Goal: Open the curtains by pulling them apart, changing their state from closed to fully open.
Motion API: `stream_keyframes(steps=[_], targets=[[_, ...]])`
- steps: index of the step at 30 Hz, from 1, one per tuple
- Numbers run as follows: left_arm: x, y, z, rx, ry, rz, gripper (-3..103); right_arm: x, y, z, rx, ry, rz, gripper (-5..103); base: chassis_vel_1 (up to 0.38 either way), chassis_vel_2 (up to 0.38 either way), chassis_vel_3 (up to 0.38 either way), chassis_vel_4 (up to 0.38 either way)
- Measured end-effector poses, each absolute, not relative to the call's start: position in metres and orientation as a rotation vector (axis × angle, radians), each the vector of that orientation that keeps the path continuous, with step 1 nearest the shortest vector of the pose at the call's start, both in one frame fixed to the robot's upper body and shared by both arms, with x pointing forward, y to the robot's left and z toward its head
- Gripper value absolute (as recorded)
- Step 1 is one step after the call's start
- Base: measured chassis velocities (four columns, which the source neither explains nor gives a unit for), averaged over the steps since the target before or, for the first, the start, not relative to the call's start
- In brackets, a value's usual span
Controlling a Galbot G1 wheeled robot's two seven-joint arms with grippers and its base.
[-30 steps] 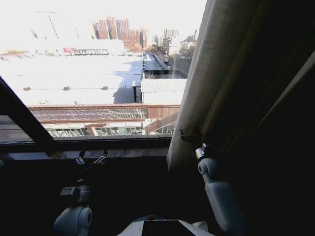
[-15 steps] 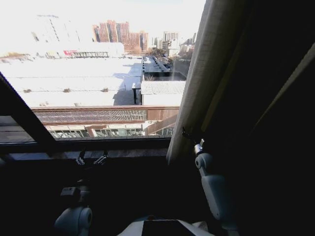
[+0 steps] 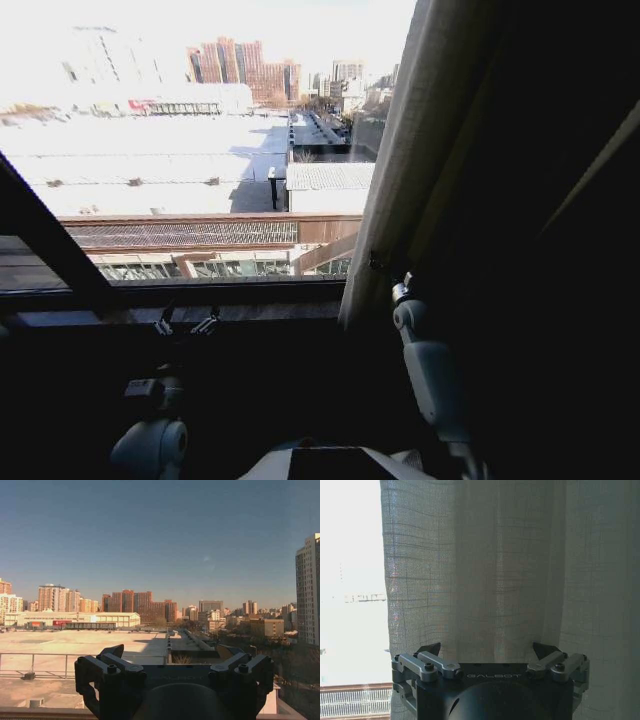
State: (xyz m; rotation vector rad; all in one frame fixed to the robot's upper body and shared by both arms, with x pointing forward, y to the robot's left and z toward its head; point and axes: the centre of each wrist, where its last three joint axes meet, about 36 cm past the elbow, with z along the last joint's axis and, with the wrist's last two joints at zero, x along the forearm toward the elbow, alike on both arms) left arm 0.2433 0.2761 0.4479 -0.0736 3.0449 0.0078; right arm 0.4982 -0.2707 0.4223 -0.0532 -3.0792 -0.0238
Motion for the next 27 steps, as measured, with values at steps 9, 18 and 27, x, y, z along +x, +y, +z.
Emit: stream_keyframes(steps=[9,18,27], targets=[[0.238,0.28,0.447,-0.083,3.042,-0.002,100,0.506,-0.262,0.426,-0.017,-3.087,-0.042,75,0.0,0.0,0.0,0.0],[0.235,0.283,0.448,-0.086,3.033,-0.006,100,0.505,-0.259,0.43,-0.012,-3.096,-0.024,41,0.0,0.0,0.0,0.0],[0.234,0.283,0.449,-0.08,3.026,-0.006,100,0.503,-0.259,0.434,-0.01,-3.108,-0.014,9,0.0,0.0,0.0,0.0]])
